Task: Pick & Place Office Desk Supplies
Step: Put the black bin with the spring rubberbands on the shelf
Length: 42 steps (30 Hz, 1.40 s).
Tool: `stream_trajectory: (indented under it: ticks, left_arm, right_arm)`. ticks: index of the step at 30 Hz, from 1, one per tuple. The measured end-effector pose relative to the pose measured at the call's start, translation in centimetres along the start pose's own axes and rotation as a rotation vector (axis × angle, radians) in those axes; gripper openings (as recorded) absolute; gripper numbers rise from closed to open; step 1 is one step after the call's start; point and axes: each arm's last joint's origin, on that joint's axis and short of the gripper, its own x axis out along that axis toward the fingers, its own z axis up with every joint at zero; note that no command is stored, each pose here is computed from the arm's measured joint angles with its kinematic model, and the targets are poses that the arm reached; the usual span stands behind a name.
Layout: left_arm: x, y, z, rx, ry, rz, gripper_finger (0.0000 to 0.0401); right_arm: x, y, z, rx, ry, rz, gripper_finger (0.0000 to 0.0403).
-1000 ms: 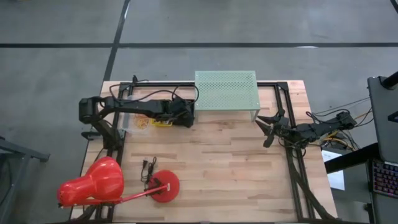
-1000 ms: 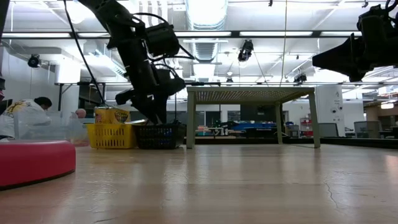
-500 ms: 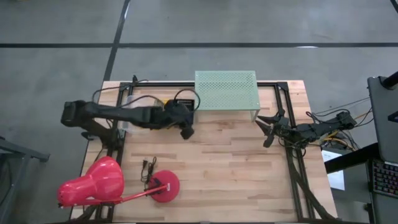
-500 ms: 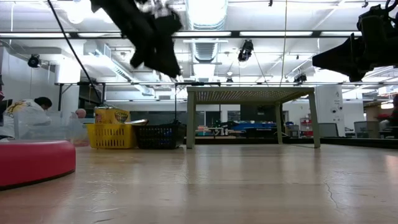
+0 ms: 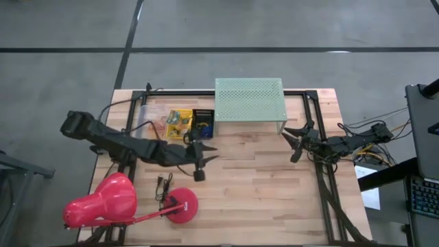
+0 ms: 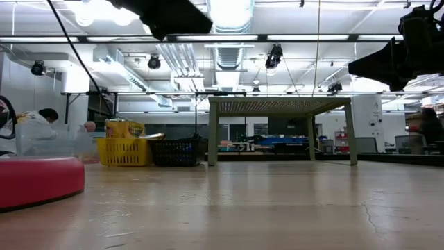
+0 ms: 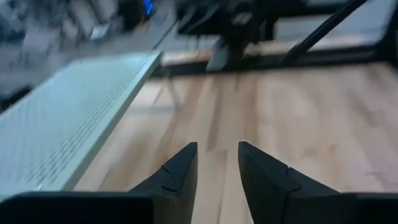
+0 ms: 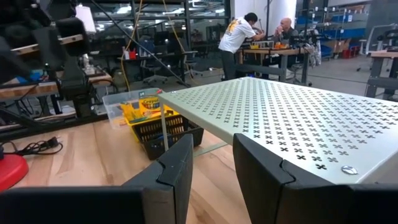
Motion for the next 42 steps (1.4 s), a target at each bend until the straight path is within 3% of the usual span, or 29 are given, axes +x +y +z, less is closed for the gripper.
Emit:
stream_trajectory:
  ticks: [6,11,17,28,35,42]
  left_arm:
    - [0.4,0.6,-1.7,0.058,-0.203,-0.138,0.0117]
    - [1.2,2.5,-2.6,0.077,-0.192,-0.183,0.0107]
    - [0.6,2.6,-3.6,0.127,-0.187,-0.218,0.0015]
    - [-4.7,3.2,-6.3,0.247,-0.317,-0.217,0.0002]
    - [-8.7,4.8,-7.8,0.179,-0.44,-0.198,0.0002]
    - [-11.1,5.7,-10.9,0.137,-0.519,-0.194,0.0005]
  right_arm:
    - [0.0,0.0,0.0,0.0,0.0,0.0,0.0114]
    - [0.0,0.0,0.0,0.0,0.0,0.0,0.0114]
    - [0.0,0.0,0.0,0.0,0.0,0.0,0.0114]
    - [0.0,0.0,0.0,0.0,0.0,0.0,0.0114]
    - [0.0,0.0,0.0,0.0,0.0,0.0,0.0114]
    - [0.0,0.0,0.0,0.0,0.0,0.0,0.0114]
